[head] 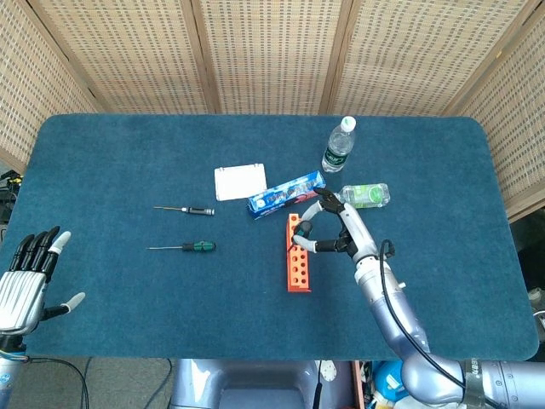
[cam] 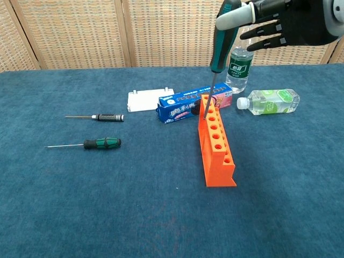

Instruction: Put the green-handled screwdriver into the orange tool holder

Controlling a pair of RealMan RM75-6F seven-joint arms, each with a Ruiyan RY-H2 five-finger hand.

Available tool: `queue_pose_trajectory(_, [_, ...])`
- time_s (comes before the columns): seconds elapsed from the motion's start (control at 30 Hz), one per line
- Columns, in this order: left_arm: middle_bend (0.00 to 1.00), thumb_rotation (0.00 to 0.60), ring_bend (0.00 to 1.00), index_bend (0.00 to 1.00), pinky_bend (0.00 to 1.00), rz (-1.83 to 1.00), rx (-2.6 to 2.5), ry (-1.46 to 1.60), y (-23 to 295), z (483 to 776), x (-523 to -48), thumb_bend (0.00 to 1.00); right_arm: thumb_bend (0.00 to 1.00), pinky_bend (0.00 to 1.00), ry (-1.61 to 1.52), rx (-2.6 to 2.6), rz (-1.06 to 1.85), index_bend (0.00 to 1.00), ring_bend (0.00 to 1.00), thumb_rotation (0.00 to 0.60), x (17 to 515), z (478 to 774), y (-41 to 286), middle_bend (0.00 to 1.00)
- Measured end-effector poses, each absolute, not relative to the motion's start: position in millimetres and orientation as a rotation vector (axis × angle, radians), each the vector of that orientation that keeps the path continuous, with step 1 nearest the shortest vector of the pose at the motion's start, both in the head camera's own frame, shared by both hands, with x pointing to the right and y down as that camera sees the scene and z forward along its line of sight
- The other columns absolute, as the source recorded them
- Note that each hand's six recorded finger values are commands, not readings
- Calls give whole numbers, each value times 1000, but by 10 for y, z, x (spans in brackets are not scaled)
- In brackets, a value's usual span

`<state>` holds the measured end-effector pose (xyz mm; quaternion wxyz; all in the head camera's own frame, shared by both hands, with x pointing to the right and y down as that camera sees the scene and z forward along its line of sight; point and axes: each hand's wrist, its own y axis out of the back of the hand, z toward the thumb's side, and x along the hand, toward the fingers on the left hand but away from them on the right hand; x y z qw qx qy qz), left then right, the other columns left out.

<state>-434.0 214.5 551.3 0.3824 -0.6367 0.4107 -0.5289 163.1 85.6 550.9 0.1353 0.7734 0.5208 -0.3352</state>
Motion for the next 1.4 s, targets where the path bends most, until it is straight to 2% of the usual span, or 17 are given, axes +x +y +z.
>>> queue_pose_trajectory(1.1, [0, 600, 0, 0, 0, -1355, -1630, 1031, 2159, 5548, -4318, 0, 204, 0, 1503, 2221, -978, 729, 0, 600, 1730, 5686, 818, 74])
queue_pose_trajectory(1.4, [0, 600, 0, 0, 0, -1355, -1629, 1032, 2161, 5546, -4319, 0, 204, 0, 1509, 2240, -955, 729, 0, 600, 1705, 5600, 791, 78])
